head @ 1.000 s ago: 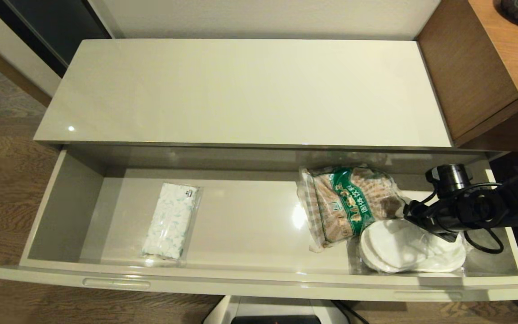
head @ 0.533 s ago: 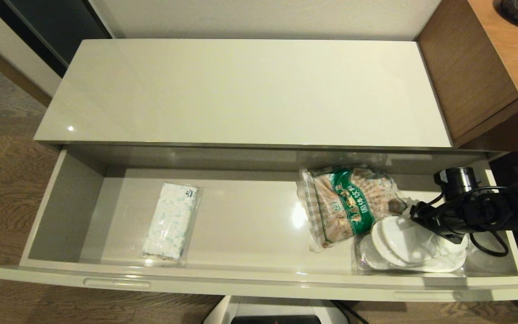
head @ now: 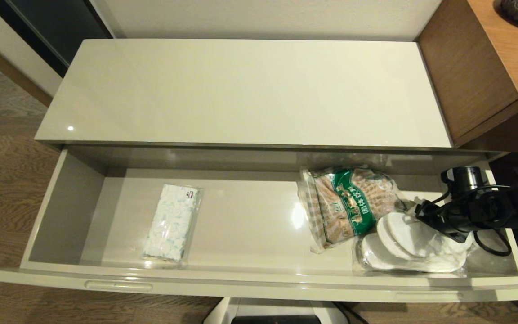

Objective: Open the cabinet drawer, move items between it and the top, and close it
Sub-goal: Take out the disposable slippers from the drawer

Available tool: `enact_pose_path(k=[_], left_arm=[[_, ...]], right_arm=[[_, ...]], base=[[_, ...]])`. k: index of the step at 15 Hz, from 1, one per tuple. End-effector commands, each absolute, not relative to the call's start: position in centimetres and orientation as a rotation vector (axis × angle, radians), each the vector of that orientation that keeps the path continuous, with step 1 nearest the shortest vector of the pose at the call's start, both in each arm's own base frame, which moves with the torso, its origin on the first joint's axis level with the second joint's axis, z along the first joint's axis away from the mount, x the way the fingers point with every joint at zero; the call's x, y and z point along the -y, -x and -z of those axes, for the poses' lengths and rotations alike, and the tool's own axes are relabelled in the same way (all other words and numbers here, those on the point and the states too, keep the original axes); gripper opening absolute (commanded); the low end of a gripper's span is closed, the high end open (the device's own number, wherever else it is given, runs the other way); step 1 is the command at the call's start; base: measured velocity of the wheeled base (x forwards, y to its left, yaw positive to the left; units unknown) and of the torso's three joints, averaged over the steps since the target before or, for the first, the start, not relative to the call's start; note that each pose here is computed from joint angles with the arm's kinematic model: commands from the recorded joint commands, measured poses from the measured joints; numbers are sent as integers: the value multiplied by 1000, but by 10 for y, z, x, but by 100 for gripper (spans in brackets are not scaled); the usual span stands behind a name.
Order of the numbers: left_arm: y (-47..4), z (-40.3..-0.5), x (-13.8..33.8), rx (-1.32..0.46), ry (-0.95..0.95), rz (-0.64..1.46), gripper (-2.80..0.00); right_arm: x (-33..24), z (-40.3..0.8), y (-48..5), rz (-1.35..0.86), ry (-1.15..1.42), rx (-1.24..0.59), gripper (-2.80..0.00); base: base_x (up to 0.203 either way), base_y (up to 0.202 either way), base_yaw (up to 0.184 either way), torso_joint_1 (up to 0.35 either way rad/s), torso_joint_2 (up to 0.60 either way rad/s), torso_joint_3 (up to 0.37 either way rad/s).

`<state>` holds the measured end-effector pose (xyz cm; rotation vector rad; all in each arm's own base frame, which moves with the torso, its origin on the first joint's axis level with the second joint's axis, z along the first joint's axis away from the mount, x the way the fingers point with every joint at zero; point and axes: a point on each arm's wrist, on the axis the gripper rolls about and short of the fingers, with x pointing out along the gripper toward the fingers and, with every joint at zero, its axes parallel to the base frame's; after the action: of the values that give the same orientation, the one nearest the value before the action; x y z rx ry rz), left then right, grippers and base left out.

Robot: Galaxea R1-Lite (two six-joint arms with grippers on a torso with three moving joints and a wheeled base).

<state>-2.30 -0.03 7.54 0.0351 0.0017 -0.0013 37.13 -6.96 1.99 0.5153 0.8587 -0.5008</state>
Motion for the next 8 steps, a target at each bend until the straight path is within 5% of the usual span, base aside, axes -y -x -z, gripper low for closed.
enact_pose_path(k=[1, 8], left_arm=[[23, -75, 0, -3, -35, 0, -280], [23, -75, 0, -3, -35, 0, -280]], right_arm=[[71, -12, -373, 509, -515, -871, 0], [69, -10, -371, 500, -521, -884, 0]], base=[[0, 0, 0, 0, 0, 0], [0, 0, 0, 0, 0, 0]])
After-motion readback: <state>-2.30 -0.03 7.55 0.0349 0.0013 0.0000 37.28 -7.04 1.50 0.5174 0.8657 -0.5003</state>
